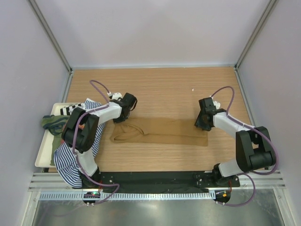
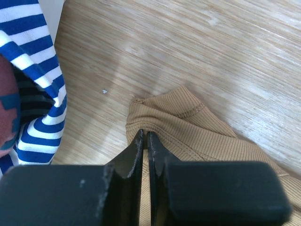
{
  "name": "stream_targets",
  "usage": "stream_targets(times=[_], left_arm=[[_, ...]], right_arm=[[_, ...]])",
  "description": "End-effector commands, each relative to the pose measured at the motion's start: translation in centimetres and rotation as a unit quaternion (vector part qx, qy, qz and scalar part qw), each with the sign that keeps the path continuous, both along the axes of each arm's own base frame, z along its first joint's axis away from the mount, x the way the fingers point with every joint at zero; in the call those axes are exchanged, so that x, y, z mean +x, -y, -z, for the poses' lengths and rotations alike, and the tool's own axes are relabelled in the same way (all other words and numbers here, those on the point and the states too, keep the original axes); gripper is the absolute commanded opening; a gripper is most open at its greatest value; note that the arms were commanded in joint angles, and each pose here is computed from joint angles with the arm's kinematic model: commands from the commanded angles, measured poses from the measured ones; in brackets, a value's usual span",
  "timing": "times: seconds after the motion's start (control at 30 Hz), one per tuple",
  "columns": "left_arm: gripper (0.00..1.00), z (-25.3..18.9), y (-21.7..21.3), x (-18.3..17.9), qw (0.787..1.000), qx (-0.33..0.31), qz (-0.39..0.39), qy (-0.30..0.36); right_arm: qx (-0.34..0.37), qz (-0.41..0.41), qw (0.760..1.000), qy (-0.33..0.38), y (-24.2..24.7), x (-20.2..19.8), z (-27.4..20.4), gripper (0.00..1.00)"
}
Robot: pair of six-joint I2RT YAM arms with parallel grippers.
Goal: Fold and stack the tank tops
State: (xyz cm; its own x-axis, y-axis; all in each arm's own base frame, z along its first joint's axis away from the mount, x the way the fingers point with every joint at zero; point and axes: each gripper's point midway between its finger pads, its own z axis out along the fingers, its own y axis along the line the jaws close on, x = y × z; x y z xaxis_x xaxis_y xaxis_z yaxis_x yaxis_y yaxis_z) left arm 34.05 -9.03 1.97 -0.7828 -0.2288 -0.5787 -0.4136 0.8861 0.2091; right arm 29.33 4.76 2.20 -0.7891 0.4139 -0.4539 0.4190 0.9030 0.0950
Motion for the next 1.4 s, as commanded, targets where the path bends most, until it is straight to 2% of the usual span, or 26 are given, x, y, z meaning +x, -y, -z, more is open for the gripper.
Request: stream_targets(times=[0.0, 0.2, 0.47, 0.5, 0.57, 0.6, 0.67, 0.77, 0.93, 0.97, 1.03, 1.13, 1.23, 1.27, 1.37], left_arm=[[0.08, 0.8, 0.2, 0.7, 1.000, -0.010, -0.005, 0.006], [0.06, 1.1, 3.1, 4.6, 0.999, -0.039, 0.025, 0.012], [0.04, 2.4, 5.2, 8.9, 0.998, -0.038, 0.044, -0.009], [0.04, 1.6, 5.7, 10.3, 0.998, -0.043, 0.047, 0.003], [0.04, 2.9, 6.1, 10.8, 0.998, -0.036, 0.057, -0.020], [0.03, 1.8, 7.0, 12.4, 0.997, -0.044, 0.061, -0.004], [0.03, 3.0, 7.4, 13.1, 0.997, -0.040, 0.070, -0.020], [0.03, 1.8, 9.7, 16.6, 0.994, -0.063, 0.093, 0.002], [0.04, 2.2, 13.2, 19.4, 0.985, -0.111, 0.133, 0.000], [0.05, 1.0, 14.2, 20.6, 0.982, -0.126, 0.141, 0.018], [0.06, 2.5, 14.7, 21.1, 0.981, -0.131, 0.145, 0.011], [0.06, 2.1, 16.3, 22.9, 0.972, -0.155, 0.169, 0.044], [0.09, 2.0, 17.3, 23.6, 0.967, -0.172, 0.181, 0.057], [0.16, 1.3, 17.7, 24.1, 0.964, -0.179, 0.185, 0.068], [0.27, 0.4, 18.6, 24.1, 0.956, -0.206, 0.196, 0.073]], right_arm=[[-0.023, 0.023, 0.999, -0.007, 1.4, -2.1, -0.6, 0.43], [0.054, -0.003, 0.999, -0.008, -1.1, -3.9, -0.4, 0.44], [0.080, -0.017, 0.996, -0.022, -2.1, -6.2, -0.2, 0.45], [0.088, -0.021, 0.996, -0.028, -2.6, -6.6, 0.0, 0.45], [0.088, -0.034, 0.995, -0.041, -3.5, -7.7, 0.6, 0.45], [0.084, -0.035, 0.995, -0.047, -3.7, -8.1, 0.7, 0.45], [0.078, -0.049, 0.995, -0.044, -4.6, -8.5, 0.6, 0.45], [0.071, -0.071, 0.994, -0.043, -5.7, -9.0, -0.2, 0.45], [0.066, -0.120, 0.988, -0.066, -7.4, -10.5, -0.5, 0.44], [0.060, -0.131, 0.987, -0.072, -7.6, -11.0, -0.4, 0.44], [0.059, -0.143, 0.985, -0.076, -7.9, -11.5, -0.2, 0.44], [0.075, -0.173, 0.978, -0.087, -9.6, -12.9, 0.2, 0.44], [0.079, -0.194, 0.973, -0.094, -11.5, -14.3, 0.5, 0.45], [0.079, -0.198, 0.973, -0.094, -11.9, -14.5, 0.5, 0.45], [0.066, -0.203, 0.974, -0.082, -12.4, -14.7, 0.1, 0.46]])
